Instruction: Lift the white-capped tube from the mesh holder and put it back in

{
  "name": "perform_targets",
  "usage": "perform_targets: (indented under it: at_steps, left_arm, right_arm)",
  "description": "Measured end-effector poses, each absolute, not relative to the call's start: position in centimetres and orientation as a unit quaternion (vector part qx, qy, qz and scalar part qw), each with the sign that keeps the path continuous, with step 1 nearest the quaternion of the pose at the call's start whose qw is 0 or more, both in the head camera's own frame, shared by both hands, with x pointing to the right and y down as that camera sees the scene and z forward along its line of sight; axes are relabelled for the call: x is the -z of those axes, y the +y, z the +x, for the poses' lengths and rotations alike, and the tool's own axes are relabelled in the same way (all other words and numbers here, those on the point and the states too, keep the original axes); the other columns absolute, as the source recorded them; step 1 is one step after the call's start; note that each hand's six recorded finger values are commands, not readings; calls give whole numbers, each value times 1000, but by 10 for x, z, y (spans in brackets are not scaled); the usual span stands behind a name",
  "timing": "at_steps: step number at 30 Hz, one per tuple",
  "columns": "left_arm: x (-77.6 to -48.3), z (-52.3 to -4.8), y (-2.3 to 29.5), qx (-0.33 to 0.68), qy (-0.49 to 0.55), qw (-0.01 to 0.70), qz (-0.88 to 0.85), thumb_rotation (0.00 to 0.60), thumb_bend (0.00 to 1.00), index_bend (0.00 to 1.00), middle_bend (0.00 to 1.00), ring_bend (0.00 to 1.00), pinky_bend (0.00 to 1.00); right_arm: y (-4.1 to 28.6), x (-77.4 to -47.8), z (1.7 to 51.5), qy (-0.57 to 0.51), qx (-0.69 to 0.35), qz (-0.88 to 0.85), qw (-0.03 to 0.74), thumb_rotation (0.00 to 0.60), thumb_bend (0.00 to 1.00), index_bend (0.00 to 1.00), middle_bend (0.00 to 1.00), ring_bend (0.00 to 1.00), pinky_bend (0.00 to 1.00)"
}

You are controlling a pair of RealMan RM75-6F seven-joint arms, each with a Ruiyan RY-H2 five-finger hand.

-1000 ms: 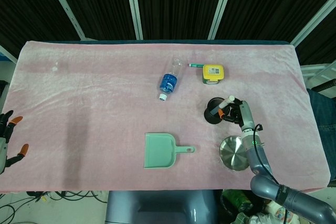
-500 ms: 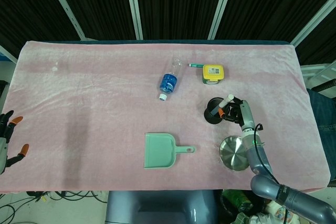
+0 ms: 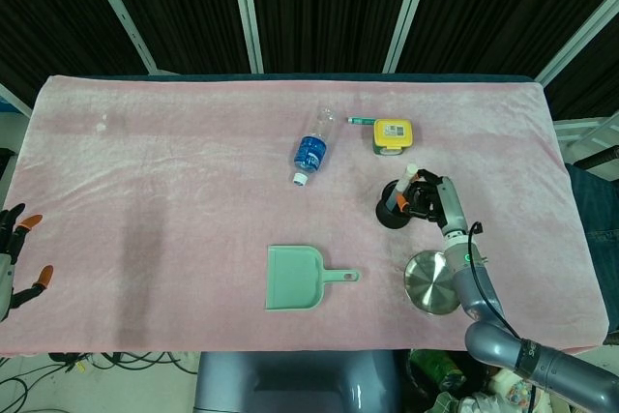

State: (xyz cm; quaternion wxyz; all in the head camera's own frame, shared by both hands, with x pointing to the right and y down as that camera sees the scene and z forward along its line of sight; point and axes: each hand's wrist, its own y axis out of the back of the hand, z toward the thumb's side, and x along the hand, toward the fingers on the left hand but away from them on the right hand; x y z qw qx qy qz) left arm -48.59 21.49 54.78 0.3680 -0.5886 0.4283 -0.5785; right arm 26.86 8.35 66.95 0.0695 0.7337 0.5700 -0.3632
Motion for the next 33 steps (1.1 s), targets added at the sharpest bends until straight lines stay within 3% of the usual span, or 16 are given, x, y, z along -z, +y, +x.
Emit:
perform_targets:
  at_steps: [13,23,33]
  left_arm:
    - [-547,-487,215,576,431,366,-590,600,321,150,25,0,0]
    - [-542,-491,216,573,441,361,-589,600,321,150,24,0,0]
    - [-538,-493,218,572,445,361,-587,600,322,152,24,0,0]
  right_arm:
    - [49,-606,229,549,321,771,27,600,321,602,707,868,856]
    - [47,-556,187,521,219,816,121,600,321,602,707,867,857]
    - [35,-514,196,537,106,823,155,600,321,602,711,866,858]
